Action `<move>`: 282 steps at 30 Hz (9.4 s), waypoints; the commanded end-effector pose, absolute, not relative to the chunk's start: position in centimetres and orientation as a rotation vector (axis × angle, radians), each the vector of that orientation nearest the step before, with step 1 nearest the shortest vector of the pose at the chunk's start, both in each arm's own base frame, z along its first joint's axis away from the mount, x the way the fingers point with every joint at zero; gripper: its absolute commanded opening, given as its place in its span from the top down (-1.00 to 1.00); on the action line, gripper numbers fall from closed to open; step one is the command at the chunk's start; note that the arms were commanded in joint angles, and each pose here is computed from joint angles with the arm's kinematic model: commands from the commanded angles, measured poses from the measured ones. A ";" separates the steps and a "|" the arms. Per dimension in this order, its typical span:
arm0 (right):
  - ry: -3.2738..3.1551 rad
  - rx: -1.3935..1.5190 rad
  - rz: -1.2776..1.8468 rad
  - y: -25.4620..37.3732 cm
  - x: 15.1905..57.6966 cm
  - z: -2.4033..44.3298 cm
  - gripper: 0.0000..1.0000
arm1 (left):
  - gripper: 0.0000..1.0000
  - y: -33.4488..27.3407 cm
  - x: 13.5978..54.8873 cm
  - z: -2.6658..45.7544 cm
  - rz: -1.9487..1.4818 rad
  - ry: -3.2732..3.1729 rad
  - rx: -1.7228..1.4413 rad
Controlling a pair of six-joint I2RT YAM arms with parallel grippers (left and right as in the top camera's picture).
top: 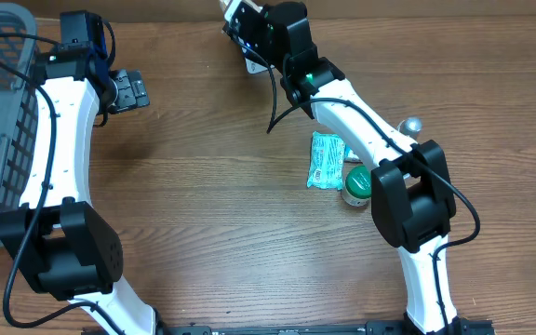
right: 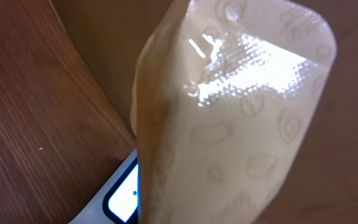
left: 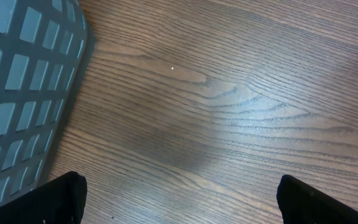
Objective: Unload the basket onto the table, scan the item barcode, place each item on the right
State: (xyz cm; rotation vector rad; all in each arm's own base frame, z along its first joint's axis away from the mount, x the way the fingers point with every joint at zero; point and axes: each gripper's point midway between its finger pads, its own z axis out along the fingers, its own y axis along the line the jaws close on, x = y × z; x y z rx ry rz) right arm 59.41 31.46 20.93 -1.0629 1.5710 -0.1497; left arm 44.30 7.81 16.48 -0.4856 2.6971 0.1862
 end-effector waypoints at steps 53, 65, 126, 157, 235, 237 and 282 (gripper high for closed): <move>1.803 -0.679 0.603 29.9 53.8 30.1 0.93 | -0.99 8.0 44.5 18.1 0.192 2.653 -0.487; 2.501 -0.501 1.145 26.3 43.2 21.4 0.93 | -0.99 8.0 44.5 18.1 0.192 2.653 -0.487; 2.685 -0.332 0.263 17.7 46.3 10.8 -1.00 | -0.99 8.0 44.5 18.1 0.192 2.653 -0.487; 2.687 -0.334 0.262 17.7 46.3 10.7 -1.00 | -0.99 8.0 44.5 18.1 0.192 2.653 -0.487; 1.371 -0.012 0.326 4.3 23.7 22.6 -1.00 | -0.99 8.0 44.5 18.1 0.192 2.653 -0.487; 1.460 -0.007 0.322 4.4 24.1 20.4 -1.00 | -0.99 8.0 44.5 18.1 0.192 2.653 -0.487; 1.600 0.010 0.300 4.1 24.3 17.0 -1.00 | -0.99 8.0 44.6 18.1 0.190 2.654 -0.486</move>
